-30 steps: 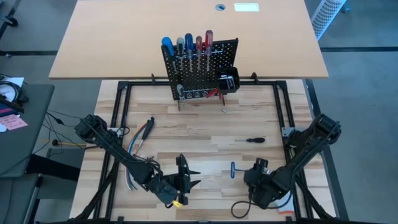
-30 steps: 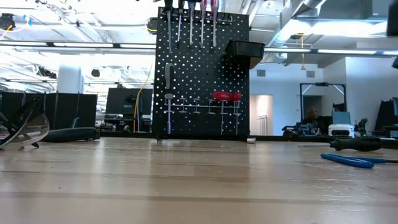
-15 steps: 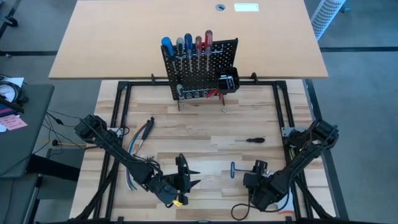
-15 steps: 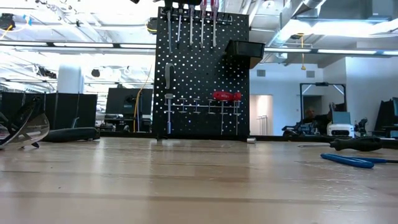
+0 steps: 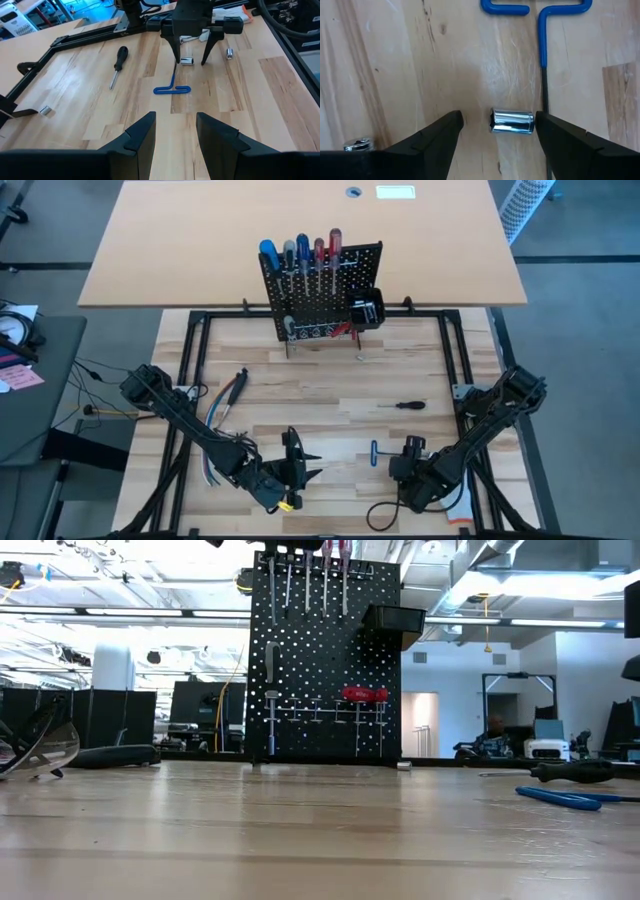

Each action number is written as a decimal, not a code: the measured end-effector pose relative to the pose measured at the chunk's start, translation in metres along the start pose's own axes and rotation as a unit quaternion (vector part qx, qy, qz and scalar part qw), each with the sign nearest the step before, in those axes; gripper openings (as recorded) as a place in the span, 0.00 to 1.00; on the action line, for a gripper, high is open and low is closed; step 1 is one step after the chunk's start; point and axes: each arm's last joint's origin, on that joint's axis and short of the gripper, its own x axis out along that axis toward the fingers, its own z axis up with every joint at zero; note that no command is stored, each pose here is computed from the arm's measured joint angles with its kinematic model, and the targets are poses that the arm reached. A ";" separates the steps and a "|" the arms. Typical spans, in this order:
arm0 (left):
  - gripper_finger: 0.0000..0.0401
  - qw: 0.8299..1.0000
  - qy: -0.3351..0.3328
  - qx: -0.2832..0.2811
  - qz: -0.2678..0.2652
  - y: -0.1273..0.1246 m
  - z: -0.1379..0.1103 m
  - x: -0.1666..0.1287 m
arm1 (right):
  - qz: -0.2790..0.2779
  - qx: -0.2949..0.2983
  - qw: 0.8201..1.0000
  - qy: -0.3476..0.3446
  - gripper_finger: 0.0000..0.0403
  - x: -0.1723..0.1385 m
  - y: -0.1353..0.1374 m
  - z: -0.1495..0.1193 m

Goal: Hang tools onto peg board
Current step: Put the socket into the black bin on the pegboard

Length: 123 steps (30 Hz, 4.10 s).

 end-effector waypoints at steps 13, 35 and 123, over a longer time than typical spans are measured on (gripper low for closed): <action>0.34 1.000 0.005 -0.004 0.001 0.000 -0.001 0.000 | 0.008 0.011 1.000 0.002 0.39 0.005 -0.005 0.004; 0.34 1.000 0.018 -0.001 0.026 0.002 -0.006 0.000 | -0.179 0.105 0.905 -0.372 0.26 -0.176 -0.164 0.133; 0.34 0.999 -0.033 -0.016 -0.005 0.050 0.017 0.044 | 0.103 0.043 0.994 -0.021 0.63 -0.039 0.057 -0.033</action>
